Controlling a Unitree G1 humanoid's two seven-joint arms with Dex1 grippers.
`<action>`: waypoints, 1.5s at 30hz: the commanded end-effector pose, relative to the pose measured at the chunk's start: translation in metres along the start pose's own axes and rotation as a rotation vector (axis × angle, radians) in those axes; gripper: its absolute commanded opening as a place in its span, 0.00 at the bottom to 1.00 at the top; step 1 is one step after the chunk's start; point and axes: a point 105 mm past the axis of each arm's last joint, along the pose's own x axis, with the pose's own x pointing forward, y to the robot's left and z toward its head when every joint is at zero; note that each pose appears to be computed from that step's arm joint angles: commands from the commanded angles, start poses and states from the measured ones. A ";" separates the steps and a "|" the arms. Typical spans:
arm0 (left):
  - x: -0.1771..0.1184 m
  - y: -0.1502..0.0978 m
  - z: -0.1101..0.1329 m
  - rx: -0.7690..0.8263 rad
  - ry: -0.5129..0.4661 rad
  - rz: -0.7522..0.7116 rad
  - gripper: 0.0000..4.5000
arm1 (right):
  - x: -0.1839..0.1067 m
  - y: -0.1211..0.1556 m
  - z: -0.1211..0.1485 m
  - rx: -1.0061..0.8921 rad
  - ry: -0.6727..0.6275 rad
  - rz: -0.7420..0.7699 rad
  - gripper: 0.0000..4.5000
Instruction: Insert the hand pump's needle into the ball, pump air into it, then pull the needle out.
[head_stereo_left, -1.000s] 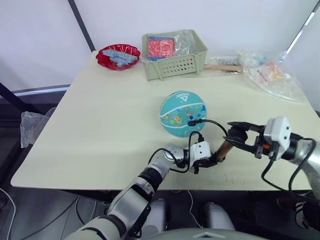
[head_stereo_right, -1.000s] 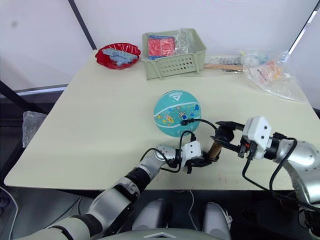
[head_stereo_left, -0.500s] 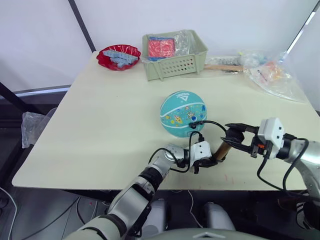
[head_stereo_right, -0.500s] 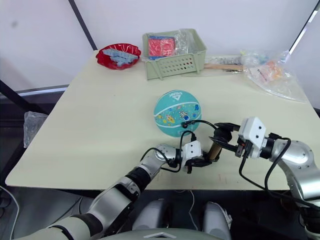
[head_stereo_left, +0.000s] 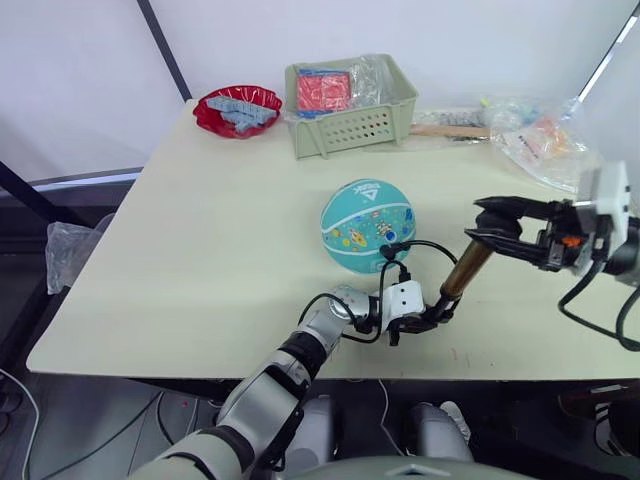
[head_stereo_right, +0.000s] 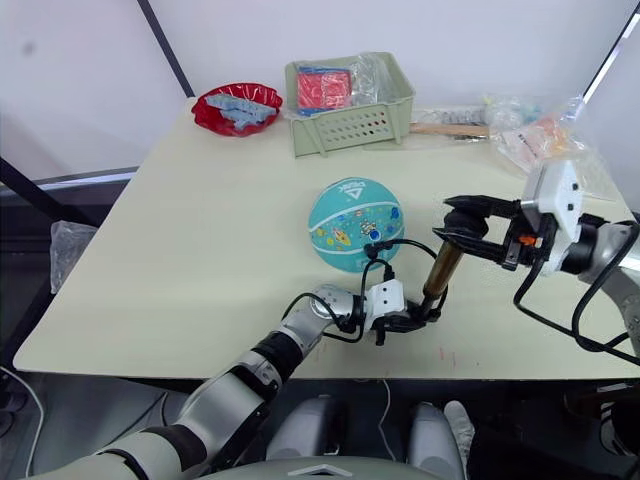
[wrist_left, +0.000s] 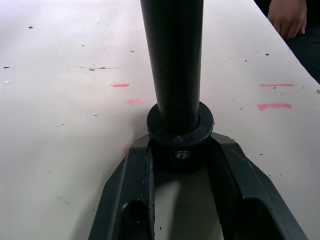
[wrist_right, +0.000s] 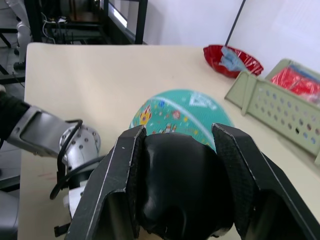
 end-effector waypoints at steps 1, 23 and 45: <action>-0.012 -0.028 -0.067 -0.136 0.230 -0.046 0.24 | -0.014 -0.008 0.046 -0.126 -0.085 -0.042 0.35; -0.012 -0.032 -0.070 -0.131 0.230 -0.056 0.24 | -0.007 0.015 -0.020 0.001 0.067 0.013 0.35; -0.012 -0.028 -0.069 -0.134 0.229 -0.036 0.24 | 0.009 0.055 -0.121 0.076 0.152 0.036 0.35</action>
